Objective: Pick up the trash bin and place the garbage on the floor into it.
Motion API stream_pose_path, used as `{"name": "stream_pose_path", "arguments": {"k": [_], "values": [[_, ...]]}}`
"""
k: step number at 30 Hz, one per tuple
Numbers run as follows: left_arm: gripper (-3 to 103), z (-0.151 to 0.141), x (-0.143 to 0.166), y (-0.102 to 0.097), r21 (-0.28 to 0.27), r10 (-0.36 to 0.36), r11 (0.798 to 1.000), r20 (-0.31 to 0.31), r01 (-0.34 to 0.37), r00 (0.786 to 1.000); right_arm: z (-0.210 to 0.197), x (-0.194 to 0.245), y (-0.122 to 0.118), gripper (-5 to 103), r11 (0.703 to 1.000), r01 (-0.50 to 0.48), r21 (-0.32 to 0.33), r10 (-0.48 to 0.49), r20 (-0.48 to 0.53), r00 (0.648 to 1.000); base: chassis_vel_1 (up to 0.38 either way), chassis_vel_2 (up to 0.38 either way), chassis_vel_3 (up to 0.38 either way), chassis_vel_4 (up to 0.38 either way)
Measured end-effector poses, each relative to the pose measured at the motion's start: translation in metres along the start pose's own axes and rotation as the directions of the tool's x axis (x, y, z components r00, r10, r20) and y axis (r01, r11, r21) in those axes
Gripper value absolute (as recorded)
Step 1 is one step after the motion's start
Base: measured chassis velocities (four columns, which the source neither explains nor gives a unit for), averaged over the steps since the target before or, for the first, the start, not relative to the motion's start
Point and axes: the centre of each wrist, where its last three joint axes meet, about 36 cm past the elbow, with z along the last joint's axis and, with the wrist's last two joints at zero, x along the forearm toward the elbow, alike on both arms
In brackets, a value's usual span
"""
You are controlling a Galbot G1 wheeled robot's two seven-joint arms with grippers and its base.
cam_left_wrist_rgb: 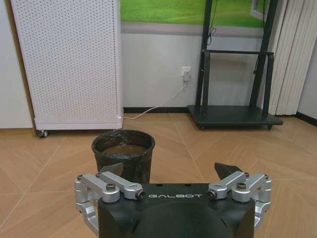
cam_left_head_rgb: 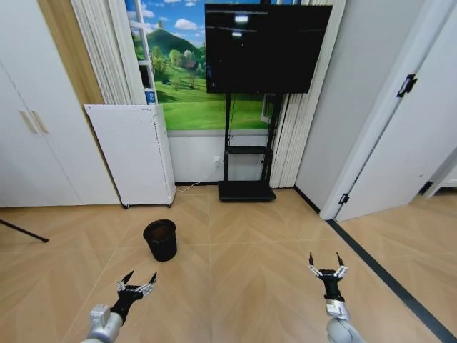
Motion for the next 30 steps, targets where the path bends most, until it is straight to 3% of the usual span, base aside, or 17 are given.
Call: {"name": "stream_pose_path", "arguments": {"k": [11,23,30], "values": [[100,0.004,0.0,0.001,0.0,-0.001,1.0,-0.007,0.001,1.0,0.003,0.001,-0.002,100,1.0,-0.009,0.0,0.009,-0.018,1.0,-0.031,-0.026,0.029,0.019],[100,0.001,-0.005,0.002,-0.002,-0.01,1.0,0.003,0.01,1.0,-0.002,0.0,0.007,100,1.0,-0.023,-0.013,0.023,-0.006,1.0,0.222,-0.205,-0.209,0.21],[100,-0.015,-0.012,0.006,-0.006,-0.016,1.0,0.041,0.016,0.999,-0.008,0.0,-0.009,100,0.999,0.029,-0.039,-0.029,0.001,1.0,0.068,-0.057,-0.054,0.069]]}}
